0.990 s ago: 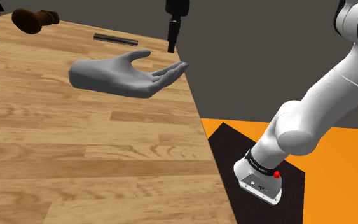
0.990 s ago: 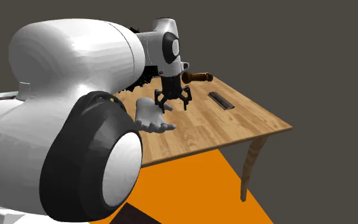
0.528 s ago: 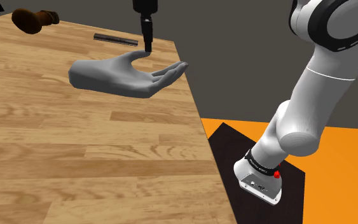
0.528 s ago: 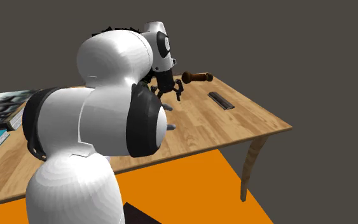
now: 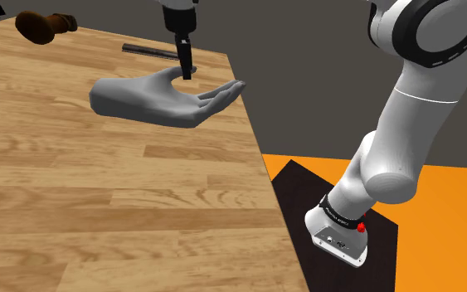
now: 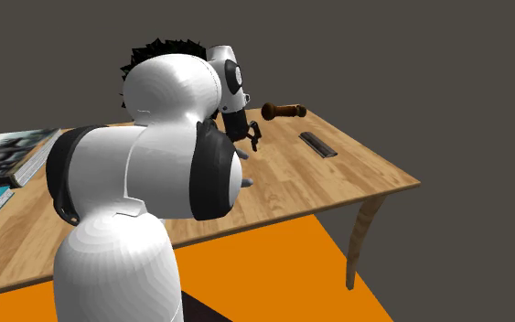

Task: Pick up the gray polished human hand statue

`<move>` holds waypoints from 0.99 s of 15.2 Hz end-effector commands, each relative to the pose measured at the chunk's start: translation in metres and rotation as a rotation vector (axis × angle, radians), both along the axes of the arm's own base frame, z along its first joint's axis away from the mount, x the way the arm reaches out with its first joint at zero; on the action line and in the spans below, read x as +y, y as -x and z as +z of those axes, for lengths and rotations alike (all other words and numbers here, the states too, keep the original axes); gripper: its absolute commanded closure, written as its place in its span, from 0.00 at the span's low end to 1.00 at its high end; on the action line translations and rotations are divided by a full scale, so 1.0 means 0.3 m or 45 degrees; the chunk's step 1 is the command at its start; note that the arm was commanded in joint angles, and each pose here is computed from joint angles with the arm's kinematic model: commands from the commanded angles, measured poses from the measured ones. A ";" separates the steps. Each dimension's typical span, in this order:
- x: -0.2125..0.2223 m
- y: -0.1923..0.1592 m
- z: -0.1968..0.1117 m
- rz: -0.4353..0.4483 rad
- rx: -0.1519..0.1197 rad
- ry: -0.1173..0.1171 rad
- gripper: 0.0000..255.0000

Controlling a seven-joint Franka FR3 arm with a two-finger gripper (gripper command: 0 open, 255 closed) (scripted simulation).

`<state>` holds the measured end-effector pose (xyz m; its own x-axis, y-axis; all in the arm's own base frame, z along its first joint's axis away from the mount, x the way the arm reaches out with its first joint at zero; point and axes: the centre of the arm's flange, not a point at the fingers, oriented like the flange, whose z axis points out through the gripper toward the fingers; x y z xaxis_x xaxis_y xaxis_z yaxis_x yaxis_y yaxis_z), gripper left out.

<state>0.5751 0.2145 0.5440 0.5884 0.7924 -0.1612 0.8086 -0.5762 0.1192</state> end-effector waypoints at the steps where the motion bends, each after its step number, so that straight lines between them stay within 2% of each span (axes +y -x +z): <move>1: -0.001 -0.002 -0.024 0.001 0.000 0.000 0.00; 2: -0.001 -0.002 -0.024 0.001 -0.001 0.000 0.00; 3: 0.000 -0.001 -0.025 0.001 -0.001 0.000 1.00; 12: -0.001 -0.002 -0.024 0.001 -0.001 0.000 1.00; 15: -0.001 -0.002 0.029 0.001 -0.001 0.000 1.00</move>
<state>0.5753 0.2136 0.5479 0.5872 0.7930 -0.1623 0.8094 -0.5752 0.1180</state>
